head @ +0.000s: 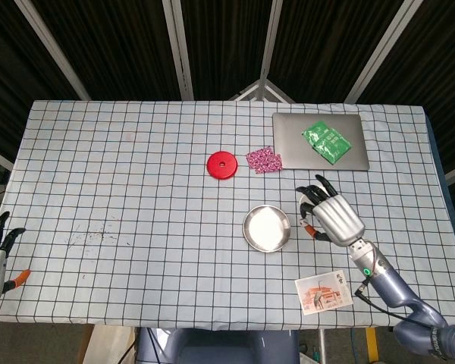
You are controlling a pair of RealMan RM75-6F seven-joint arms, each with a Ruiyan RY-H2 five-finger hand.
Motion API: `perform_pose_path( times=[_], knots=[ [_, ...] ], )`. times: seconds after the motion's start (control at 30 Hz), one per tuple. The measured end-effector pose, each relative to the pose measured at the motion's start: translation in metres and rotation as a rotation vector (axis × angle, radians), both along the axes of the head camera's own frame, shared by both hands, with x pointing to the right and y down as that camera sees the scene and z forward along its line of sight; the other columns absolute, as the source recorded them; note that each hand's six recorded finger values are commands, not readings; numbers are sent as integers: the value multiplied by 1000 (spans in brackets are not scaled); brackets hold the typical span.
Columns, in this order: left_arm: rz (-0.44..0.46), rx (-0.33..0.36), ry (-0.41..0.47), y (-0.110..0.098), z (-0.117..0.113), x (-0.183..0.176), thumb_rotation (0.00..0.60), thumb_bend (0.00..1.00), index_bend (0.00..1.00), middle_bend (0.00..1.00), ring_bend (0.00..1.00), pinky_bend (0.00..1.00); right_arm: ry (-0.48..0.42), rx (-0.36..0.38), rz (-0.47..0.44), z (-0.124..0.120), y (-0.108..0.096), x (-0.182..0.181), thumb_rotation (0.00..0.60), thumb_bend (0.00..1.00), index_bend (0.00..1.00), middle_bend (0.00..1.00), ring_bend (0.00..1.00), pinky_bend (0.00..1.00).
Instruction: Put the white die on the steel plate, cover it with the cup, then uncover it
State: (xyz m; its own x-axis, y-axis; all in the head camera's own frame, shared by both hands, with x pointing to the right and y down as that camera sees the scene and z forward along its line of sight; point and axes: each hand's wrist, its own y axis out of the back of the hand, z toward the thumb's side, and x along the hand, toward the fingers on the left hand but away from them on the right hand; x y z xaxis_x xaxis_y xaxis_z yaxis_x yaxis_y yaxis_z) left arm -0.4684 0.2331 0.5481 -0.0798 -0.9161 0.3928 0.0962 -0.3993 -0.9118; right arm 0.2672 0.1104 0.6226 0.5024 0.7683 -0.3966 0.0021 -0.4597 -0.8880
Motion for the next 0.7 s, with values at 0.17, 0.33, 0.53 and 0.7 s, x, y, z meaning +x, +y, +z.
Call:
perform_pose_path(
  times=[0.17, 0.33, 0.53, 0.7],
  knots=[
    [-9, 7, 8, -3, -2, -4, 600, 229, 227, 0, 0, 128, 15, -48, -9, 13, -15, -34, 600, 426, 663, 216, 207, 57],
    [-15, 8, 10, -5, -2, -7, 600, 229, 227, 0, 0, 128, 6, -113, -12, 37, -16, -71, 600, 426, 663, 216, 207, 58],
    [-16, 12, 13, -7, -2, -9, 600, 229, 228, 0, 0, 128, 30, -159, -7, 66, -14, -87, 600, 425, 663, 216, 207, 57],
    [-20, 8, 4, -7, -1, -10, 600, 228, 229, 0, 0, 128, 51, -192, 11, 86, -9, -84, 600, 426, 665, 216, 207, 58]
  ],
)
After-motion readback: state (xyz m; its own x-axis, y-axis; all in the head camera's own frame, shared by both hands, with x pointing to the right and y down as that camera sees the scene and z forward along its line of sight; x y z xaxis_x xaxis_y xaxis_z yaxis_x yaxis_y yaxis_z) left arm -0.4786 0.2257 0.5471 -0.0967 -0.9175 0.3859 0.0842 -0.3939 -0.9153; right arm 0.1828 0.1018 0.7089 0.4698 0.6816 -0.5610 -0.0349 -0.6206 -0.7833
